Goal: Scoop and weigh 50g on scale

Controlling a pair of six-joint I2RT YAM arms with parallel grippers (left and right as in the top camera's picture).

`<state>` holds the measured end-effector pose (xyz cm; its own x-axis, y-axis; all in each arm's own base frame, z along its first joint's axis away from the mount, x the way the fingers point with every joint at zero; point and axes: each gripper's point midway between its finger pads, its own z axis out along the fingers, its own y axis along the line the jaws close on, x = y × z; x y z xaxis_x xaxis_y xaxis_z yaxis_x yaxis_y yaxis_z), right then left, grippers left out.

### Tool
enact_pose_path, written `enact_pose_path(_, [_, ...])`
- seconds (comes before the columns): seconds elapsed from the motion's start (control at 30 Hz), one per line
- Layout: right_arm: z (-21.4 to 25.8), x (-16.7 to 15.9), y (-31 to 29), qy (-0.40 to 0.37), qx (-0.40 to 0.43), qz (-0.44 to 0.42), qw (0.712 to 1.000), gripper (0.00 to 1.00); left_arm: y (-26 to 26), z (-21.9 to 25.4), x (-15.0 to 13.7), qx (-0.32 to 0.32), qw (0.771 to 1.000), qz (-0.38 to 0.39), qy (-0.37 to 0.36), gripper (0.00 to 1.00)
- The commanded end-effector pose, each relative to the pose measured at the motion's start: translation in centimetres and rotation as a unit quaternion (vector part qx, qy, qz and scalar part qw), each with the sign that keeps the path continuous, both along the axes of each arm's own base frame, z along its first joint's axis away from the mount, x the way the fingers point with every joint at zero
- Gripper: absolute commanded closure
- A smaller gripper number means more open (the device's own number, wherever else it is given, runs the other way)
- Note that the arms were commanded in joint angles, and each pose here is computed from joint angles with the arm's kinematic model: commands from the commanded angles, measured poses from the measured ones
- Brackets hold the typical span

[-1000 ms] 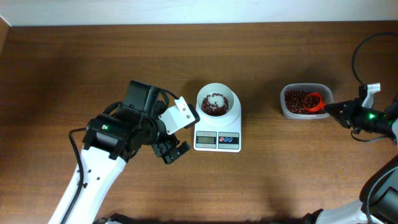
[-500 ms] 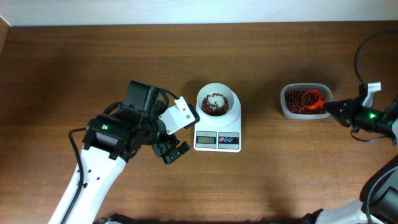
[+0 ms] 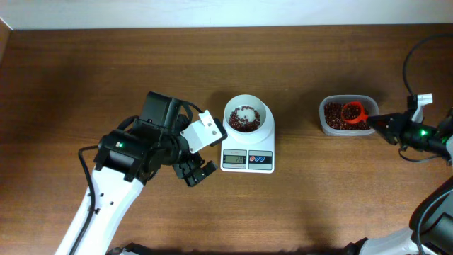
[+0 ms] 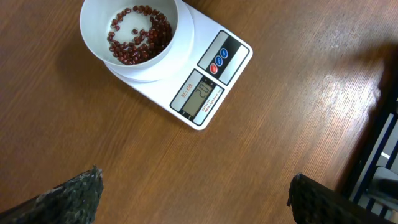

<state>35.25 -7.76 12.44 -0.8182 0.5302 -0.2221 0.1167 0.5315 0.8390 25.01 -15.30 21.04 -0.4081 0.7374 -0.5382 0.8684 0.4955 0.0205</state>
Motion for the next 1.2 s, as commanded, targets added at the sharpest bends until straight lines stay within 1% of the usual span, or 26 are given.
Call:
enact_pose_path(0.0, [0.4,-0.1,0.2,-0.008,0.02,0.002,1.0,0.96,-0.1,0.8,0.0,-0.009,1.0,0.0,-0.01,0.01])
enact_pose_path(0.2, [0.7,-0.3,0.6,-0.004,0.036,0.002,0.999,0.96,-0.1,0.8,0.0,-0.009,1.0,0.0,-0.01,0.01])
enact_pose_path(0.27, [1.7,-0.1,1.0,-0.024,0.062,0.005,0.998,0.96,-0.1,0.8,-0.1,-0.01,1.0,0.0,-0.01,0.01])
enact_pose_path(0.47, [2.9,0.1,1.4,-0.046,0.092,0.008,0.995,0.96,-0.1,0.8,0.0,-0.009,1.0,0.0,-0.01,0.01])
enact_pose_path(0.77, [3.5,0.2,2.1,-0.053,0.111,0.014,0.992,0.96,-0.1,0.8,0.0,-0.009,1.0,0.0,-0.01,0.01])
enact_pose_path(1.17, [3.6,1.2,8.3,-0.037,0.121,0.093,0.988,0.96,-0.1,0.8,0.0,-0.009,1.0,0.0,-0.01,0.01])
